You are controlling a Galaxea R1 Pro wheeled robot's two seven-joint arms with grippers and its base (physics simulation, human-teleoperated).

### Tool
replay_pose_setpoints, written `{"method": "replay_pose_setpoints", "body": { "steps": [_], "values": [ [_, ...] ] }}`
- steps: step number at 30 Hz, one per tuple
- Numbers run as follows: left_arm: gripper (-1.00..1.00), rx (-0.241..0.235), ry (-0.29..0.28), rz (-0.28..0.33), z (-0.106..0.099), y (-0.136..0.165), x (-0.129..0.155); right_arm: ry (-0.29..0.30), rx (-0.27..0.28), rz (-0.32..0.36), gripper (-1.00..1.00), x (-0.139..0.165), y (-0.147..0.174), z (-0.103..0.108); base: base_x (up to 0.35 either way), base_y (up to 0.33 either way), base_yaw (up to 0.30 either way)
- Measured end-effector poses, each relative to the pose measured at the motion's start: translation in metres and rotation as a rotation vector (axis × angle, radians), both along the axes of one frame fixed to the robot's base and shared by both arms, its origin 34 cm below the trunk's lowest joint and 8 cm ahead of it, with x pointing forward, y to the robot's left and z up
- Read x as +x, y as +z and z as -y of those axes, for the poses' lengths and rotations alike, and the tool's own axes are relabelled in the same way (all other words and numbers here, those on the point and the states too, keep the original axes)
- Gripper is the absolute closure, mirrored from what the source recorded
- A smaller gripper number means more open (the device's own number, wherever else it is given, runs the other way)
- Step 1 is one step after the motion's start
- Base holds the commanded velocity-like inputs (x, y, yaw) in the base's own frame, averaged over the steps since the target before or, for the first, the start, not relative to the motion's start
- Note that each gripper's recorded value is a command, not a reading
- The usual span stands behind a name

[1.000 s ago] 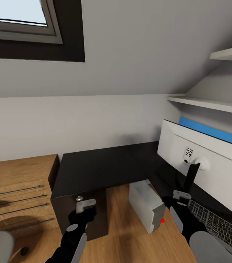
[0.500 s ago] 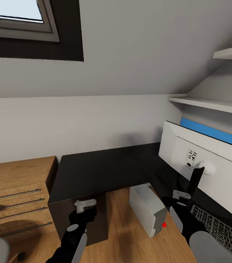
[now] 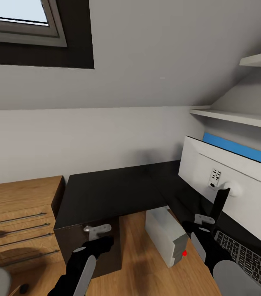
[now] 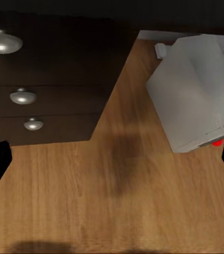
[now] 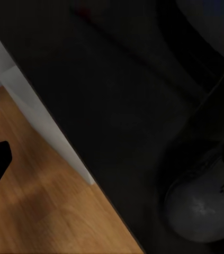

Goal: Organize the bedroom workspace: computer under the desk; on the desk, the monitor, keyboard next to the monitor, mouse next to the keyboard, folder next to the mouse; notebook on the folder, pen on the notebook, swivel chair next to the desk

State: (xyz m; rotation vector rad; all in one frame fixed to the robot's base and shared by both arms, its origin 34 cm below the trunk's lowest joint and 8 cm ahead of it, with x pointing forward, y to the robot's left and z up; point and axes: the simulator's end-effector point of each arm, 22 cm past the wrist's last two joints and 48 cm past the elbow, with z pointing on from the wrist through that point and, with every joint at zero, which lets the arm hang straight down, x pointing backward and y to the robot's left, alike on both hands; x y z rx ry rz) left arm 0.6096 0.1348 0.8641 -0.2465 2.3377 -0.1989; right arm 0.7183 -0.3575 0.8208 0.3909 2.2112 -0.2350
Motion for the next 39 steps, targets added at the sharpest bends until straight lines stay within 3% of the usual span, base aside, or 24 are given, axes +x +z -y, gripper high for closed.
{"method": "replay_pose_setpoints", "body": {
  "steps": [5, 11, 23, 39],
  "values": [
    [-1.00, -0.085, -0.046, -0.068, 0.017, 0.001, -0.011, -0.001, -0.001, 0.000, -1.00, 0.000, 0.000, 0.000, 0.000, 0.000, 0.000],
    [-1.00, -0.123, -0.067, -0.094, 0.022, 0.003, -0.016, -0.001, -0.002, 0.003, -1.00, 0.001, 0.001, 0.000, 0.000, 0.000, 0.000],
    [-1.00, -0.131, -0.073, -0.101, 0.023, -0.001, -0.017, -0.003, 0.000, 0.002, -1.00, 0.001, -0.003, 0.001, 0.000, 0.000, -0.011],
    [-1.00, -0.131, -0.073, -0.097, 0.023, -0.008, -0.016, -0.004, 0.001, 0.006, -1.00, 0.002, -0.010, 0.001, 0.000, 0.000, -0.142]
  ]
}}
